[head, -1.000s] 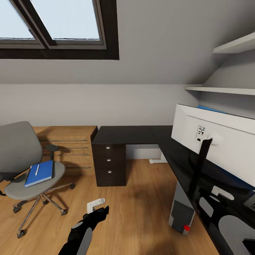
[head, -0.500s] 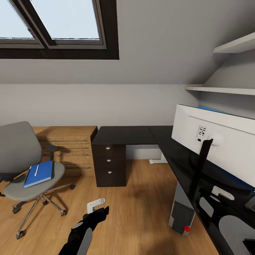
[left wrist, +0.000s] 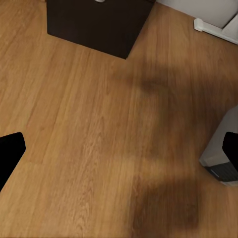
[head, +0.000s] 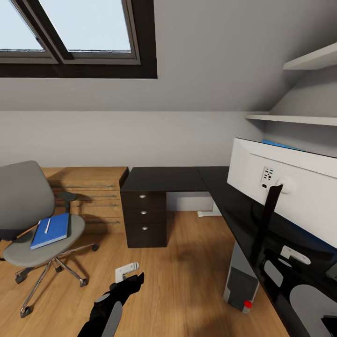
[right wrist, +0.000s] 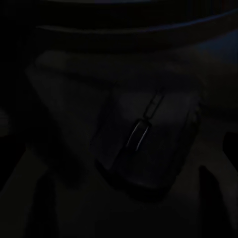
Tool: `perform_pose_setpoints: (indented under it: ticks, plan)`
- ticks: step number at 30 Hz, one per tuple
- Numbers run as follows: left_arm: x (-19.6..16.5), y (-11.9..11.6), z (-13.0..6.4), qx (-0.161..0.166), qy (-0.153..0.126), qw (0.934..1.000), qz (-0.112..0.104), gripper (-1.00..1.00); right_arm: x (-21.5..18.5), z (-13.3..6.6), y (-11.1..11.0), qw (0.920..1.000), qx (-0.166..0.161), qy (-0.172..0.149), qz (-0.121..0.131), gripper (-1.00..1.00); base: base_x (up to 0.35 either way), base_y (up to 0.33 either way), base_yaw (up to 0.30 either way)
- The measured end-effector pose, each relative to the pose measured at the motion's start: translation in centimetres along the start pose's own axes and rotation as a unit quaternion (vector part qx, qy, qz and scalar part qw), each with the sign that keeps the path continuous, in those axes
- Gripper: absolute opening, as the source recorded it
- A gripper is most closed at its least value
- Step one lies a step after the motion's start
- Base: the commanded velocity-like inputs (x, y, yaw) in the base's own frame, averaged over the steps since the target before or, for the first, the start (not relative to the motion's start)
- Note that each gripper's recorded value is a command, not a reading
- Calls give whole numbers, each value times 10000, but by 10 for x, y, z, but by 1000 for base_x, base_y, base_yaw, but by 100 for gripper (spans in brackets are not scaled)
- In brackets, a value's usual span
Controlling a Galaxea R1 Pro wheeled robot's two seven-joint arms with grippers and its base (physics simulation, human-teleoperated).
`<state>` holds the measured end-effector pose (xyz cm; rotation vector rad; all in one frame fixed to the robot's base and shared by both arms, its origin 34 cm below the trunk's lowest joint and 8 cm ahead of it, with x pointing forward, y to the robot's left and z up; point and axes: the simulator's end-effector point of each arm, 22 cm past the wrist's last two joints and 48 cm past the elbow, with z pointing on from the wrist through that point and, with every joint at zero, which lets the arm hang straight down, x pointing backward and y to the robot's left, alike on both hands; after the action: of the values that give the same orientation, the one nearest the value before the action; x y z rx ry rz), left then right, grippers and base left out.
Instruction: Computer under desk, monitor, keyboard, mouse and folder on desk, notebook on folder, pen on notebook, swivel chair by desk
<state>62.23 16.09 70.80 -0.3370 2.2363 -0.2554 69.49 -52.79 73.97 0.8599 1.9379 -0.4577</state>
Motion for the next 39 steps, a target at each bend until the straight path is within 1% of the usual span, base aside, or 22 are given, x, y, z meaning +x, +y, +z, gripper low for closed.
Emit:
perform_pose_setpoints:
  ticks: [6,8,10,15,39]
  plan:
    - [0,-1,0,6,-4,10000,7,100,0,0,-1,10000,5,-2,1,100,125,0,0]
    - [0,-2,0,13,3,10000,16,100,-1,1,-6,10000,92,-9,-6,100,44,0,0]
    - [1,-2,0,14,8,10000,19,100,-1,3,-18,9997,230,6,-25,100,17,0,0]
    - [1,-2,0,12,14,10000,21,100,0,5,-24,9995,302,25,-33,100,6,0,0]
    - [3,-1,1,7,34,10000,23,100,1,5,-26,9995,322,35,-33,100,4,0,0]
